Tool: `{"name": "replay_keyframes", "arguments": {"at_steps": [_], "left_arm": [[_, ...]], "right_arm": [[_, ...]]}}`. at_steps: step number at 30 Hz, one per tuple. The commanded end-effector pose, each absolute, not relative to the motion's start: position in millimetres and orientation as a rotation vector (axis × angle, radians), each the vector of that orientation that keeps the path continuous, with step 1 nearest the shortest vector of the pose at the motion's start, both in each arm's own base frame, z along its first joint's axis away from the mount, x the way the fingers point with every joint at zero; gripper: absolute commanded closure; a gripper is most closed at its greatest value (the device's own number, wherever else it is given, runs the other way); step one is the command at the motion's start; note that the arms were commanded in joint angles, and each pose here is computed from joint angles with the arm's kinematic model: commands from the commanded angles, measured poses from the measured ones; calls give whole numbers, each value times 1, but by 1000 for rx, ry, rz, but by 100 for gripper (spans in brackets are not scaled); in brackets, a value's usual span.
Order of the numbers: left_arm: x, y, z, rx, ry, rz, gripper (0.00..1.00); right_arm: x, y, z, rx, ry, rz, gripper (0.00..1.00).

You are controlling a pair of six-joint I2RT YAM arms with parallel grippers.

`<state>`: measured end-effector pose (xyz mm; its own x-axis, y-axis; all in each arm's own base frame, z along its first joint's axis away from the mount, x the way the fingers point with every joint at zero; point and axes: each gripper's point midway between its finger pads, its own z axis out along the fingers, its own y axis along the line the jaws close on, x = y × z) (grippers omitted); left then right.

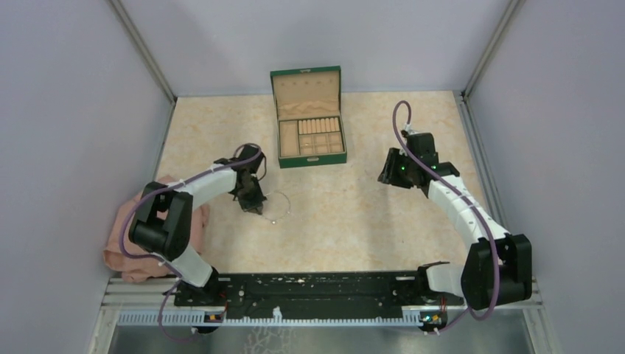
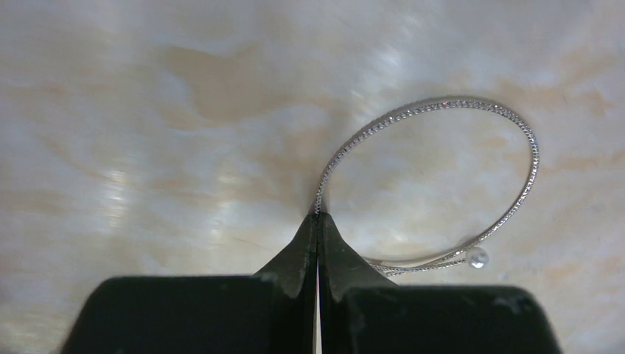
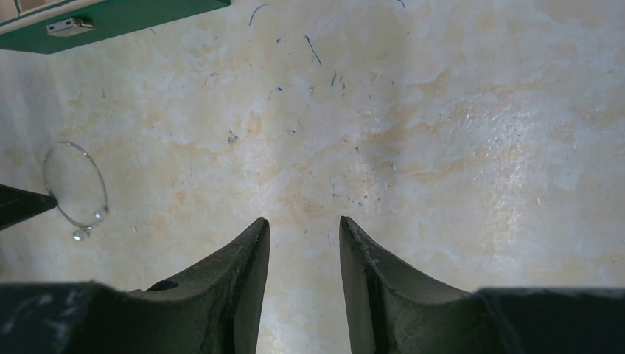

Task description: Organize the mixed jewelry

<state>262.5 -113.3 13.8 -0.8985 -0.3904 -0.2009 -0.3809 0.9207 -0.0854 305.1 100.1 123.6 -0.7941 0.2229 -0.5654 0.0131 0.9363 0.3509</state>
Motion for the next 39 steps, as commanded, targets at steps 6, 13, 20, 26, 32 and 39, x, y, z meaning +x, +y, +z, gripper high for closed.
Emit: {"name": "replay_keyframes", "arguments": {"at_steps": [6, 13, 20, 26, 32, 39], "left_arm": [[244, -221, 18, -112, 2970, -302, 100], [264, -258, 42, 99, 2867, -399, 100], [274, -262, 62, 183, 2785, -437, 100], [278, -262, 68, 198, 2759, -430, 100], [273, -254, 55, 190, 2811, -367, 85], [250, -260, 49, 176, 2876, -426, 59]], "right_arm": [[291, 106, 121, 198, 2440, 527, 60], [275, 131, 123, 136, 2404, 711, 60], [251, 170, 109, 30, 2440, 752, 60], [251, 184, 99, 79, 2467, 740, 59], [252, 185, 98, 126, 2504, 634, 59], [248, 185, 90, 150, 2517, 623, 59]]}}
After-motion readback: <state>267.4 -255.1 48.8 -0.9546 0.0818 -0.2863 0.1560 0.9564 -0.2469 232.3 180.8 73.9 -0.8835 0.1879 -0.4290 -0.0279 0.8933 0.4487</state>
